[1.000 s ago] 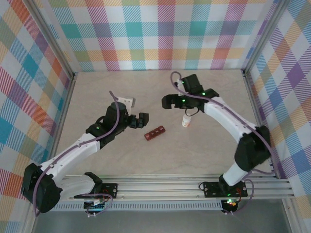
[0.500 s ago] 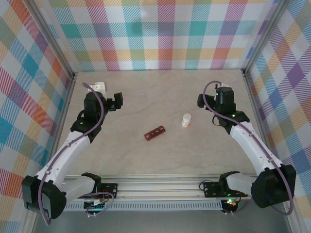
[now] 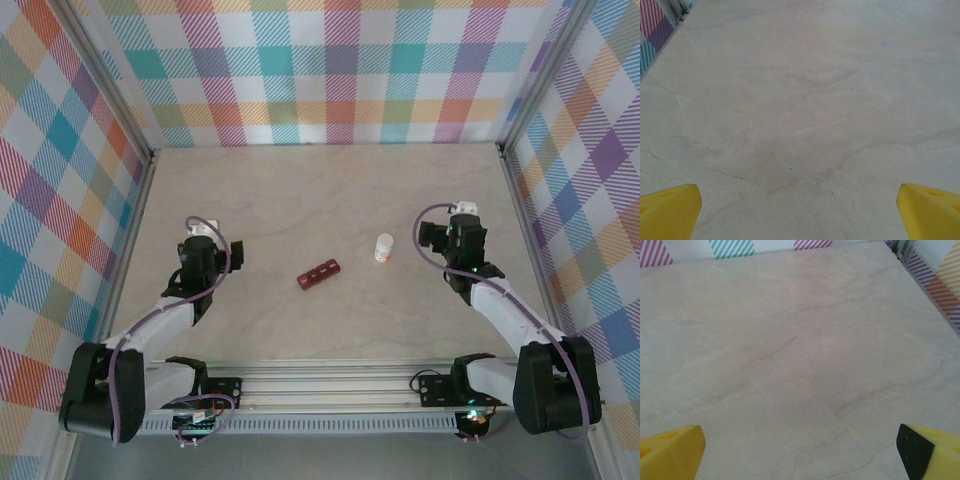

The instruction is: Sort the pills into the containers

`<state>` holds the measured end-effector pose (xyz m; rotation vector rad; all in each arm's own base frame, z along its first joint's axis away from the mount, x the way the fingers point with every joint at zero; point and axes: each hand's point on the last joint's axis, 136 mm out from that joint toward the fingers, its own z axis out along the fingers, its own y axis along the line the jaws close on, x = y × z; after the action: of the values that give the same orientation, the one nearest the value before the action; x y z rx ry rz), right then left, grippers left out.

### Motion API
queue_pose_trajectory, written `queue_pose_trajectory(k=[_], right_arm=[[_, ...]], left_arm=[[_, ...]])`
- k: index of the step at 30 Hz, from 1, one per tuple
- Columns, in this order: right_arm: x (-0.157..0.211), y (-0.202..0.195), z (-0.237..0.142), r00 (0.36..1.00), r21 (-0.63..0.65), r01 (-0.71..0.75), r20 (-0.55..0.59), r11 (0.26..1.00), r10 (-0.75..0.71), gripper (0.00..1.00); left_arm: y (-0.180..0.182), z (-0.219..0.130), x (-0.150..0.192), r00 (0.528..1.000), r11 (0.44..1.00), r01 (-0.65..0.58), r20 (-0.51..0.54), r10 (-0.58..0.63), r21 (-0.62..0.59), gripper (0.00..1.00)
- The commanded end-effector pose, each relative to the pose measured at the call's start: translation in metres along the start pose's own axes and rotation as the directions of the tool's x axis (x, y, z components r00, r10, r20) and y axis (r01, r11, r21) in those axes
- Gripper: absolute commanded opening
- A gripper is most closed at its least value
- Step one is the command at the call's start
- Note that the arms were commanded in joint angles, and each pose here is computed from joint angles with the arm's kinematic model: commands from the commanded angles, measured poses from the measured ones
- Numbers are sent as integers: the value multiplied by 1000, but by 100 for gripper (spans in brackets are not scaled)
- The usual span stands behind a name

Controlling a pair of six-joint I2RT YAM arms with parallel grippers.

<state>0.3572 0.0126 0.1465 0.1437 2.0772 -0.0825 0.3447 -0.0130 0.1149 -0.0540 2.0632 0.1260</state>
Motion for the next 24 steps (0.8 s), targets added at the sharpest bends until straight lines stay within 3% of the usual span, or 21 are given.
queue_pose_trajectory(k=[1, 7, 10, 12, 16, 18, 24], right_arm=[[-15, 2, -1, 991, -24, 37, 131, 999, -34, 99], [10, 5, 15, 980, -38, 107, 175, 994, -99, 99], [10, 8, 25, 967, -63, 115, 234, 991, -97, 99], [13, 15, 34, 975, -125, 91, 211, 988, -63, 99], [24, 14, 53, 974, -135, 78, 221, 988, -47, 99], [29, 17, 59, 989, -207, 63, 145, 976, -33, 99], [29, 13, 63, 993, -223, 34, 118, 974, -8, 97]], left_arm=[[0, 10, -13, 995, 1000, 20, 98, -21, 15, 100], [-4, 30, -11, 994, 998, 21, 103, -26, 52, 100], [-17, 42, -12, 995, 990, 28, 94, -41, 141, 100], [-20, 49, -5, 994, 988, 29, 96, -44, 151, 100], [-19, 62, 5, 997, 985, 50, 56, -60, 165, 100], [-17, 63, 7, 996, 982, 65, 50, -75, 175, 100], [-11, 67, 7, 995, 986, 86, 42, -92, 140, 100]])
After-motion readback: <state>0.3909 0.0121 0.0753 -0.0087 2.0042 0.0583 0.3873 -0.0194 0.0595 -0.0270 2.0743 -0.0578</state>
